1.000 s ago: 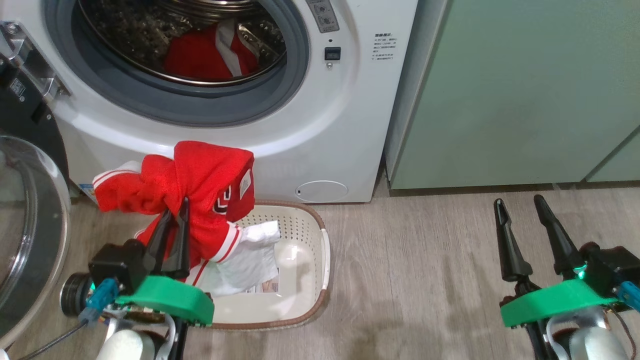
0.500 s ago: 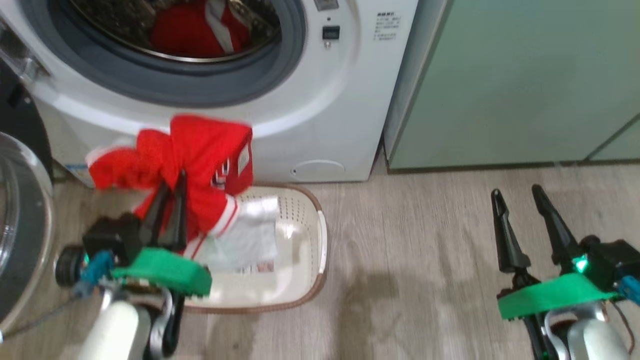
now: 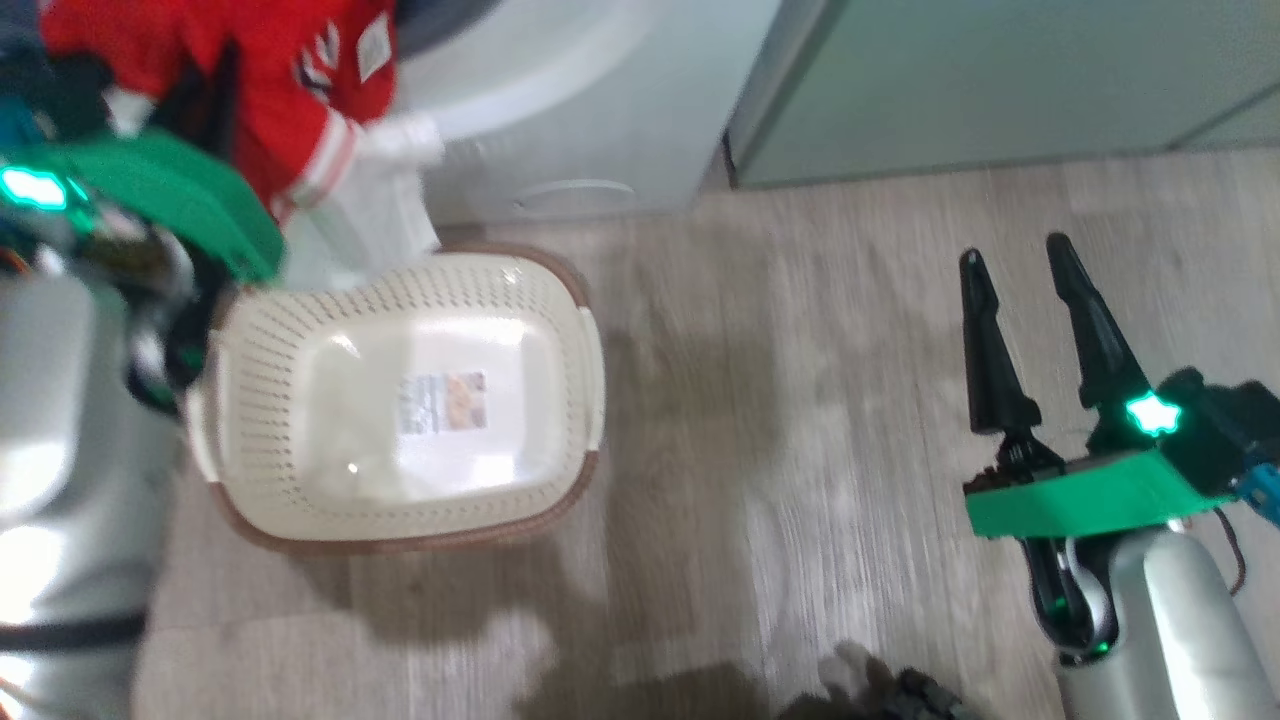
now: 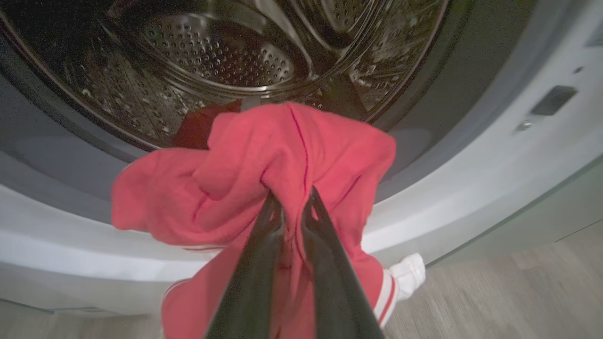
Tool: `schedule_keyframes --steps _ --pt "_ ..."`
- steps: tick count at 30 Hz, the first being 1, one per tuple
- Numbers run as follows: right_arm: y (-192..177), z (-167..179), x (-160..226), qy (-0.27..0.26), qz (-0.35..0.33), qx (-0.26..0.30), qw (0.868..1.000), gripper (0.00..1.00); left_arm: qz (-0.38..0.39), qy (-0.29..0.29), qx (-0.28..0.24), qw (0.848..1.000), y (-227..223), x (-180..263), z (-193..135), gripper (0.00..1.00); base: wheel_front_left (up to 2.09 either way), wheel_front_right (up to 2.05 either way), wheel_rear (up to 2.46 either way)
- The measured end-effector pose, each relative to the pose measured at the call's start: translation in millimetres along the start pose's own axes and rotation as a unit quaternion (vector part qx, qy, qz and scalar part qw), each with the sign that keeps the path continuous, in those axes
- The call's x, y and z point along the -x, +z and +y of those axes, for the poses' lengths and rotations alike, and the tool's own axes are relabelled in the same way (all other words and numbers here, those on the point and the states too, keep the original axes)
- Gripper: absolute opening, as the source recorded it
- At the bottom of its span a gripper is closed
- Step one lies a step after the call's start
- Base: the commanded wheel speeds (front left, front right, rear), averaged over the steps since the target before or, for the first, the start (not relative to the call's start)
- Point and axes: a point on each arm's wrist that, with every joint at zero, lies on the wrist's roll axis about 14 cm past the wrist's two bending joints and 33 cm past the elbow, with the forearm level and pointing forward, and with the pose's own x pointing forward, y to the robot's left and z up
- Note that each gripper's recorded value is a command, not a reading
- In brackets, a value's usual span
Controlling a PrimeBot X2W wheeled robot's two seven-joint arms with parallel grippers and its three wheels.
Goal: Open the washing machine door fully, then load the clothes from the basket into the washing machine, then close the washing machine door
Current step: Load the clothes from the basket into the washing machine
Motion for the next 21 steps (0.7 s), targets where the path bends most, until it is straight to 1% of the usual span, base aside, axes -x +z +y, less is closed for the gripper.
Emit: schedule_keyframes --steps 7,10,14,18,21 --pt "-24 -21 -11 -0.028 0.022 -0.009 0.999 1.0 0.087 -0.009 -0.007 0.996 -20 -73 15 0.0 0.0 0.0 0.0" --pt "-31 -30 -12 -0.042 0.031 -0.013 0.999 1.0 0.123 -0.009 -0.024 0.992 -28 -96 25 0.0 0.0 0.0 0.0" --pt "-34 -42 -15 -0.058 0.034 -0.014 0.998 1.0 0.146 -0.003 -0.047 0.988 -30 -123 36 0.0 0.0 0.0 0.0" --pt "-38 -48 -16 -0.066 0.039 -0.015 0.997 1.0 0.159 0.0 -0.052 0.986 -30 -146 42 0.0 0.0 0.0 0.0" --pt "-41 -53 -16 -0.073 0.043 -0.013 0.996 1.0 0.153 0.001 -0.055 0.987 -28 -160 43 0.0 0.0 0.0 0.0"
